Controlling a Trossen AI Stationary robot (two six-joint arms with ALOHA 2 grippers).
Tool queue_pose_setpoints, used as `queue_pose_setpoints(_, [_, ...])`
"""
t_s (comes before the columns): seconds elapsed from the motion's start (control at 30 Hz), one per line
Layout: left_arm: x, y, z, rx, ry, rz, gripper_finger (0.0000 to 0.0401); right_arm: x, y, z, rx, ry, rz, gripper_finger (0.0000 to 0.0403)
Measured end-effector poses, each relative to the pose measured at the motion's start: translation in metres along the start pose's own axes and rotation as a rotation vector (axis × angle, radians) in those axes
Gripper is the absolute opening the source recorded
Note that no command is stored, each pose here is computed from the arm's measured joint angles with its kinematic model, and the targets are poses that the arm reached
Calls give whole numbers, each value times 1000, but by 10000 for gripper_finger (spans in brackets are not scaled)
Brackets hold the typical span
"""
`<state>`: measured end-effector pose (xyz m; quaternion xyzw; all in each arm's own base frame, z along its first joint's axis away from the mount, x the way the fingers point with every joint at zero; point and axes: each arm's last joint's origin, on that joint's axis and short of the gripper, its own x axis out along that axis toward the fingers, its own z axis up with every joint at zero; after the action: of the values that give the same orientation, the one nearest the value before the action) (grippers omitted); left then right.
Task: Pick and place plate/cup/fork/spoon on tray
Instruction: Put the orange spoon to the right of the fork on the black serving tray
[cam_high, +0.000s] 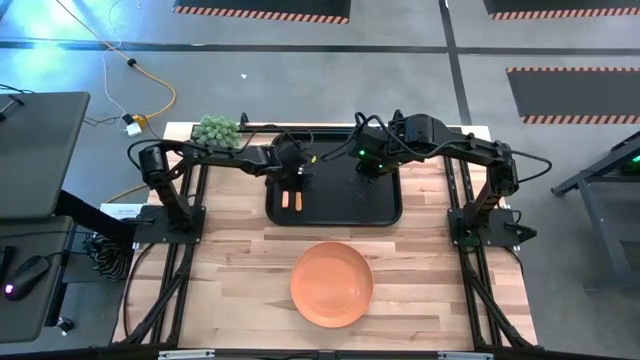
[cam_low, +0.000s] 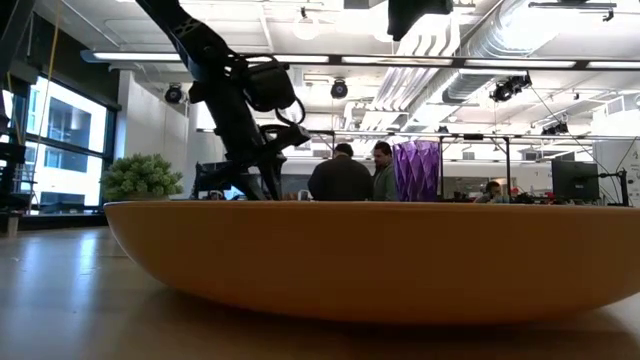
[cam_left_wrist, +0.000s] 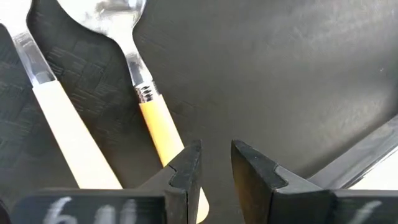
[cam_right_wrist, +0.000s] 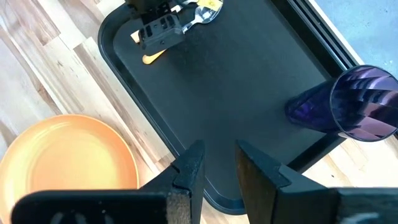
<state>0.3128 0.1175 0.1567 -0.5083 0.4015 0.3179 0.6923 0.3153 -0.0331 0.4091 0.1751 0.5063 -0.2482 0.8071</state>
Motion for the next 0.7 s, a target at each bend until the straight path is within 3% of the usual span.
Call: queue_pose_setpoints(0.7, [10, 2, -2, -9, 28, 14, 76, 0, 0, 0, 1, -4, 2, 80])
